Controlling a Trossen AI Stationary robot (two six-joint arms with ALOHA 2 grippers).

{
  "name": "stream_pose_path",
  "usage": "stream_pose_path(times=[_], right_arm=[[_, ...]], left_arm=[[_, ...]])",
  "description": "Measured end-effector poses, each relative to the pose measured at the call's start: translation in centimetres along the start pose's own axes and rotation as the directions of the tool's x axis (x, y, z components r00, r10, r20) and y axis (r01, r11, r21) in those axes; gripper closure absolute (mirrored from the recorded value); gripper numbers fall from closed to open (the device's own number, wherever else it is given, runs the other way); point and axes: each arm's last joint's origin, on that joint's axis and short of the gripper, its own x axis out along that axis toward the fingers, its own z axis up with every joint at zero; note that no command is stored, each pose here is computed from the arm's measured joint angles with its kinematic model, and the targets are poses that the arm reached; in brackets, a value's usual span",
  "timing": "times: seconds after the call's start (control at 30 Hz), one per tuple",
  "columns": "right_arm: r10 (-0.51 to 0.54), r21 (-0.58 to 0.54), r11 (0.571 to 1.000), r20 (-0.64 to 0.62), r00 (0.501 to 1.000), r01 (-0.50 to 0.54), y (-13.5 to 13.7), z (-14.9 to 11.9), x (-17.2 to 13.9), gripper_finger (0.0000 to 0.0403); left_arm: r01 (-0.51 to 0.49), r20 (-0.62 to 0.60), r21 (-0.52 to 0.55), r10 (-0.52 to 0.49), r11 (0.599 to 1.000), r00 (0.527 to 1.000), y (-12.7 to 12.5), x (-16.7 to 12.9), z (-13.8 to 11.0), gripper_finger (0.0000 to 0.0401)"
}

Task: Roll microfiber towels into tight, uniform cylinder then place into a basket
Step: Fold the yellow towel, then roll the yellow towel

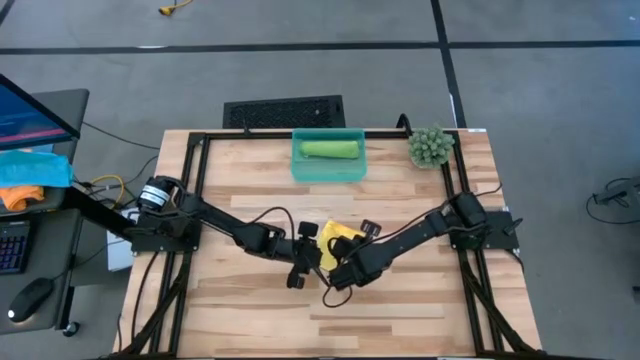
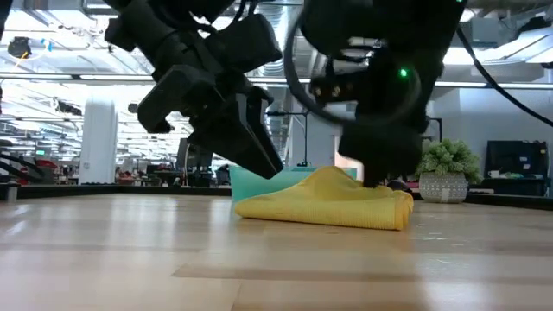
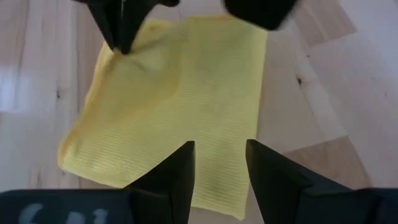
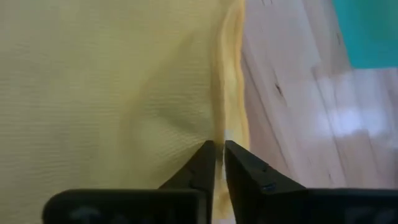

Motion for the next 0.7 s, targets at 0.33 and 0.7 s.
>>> stream_pose_path(times=[0.33,0.7], right_arm=[[-0.036,-0.054,0.998,-0.071,0.997,0.032,-0.5,-0.4,0.4,0.0274],[-0.057,-0.017,0.998,-0.070,0.996,0.056,-1.3,-0.8,-1.1,0.0261]], left_arm=[[-0.006,0.016,-0.005,0.006,1.000,1.000,0.8,0.4,-0.9,0.0271],[0.037,0.060,-0.019,-0.035,0.999,0.998,0.9,0.4,-0.5,0.0271]])
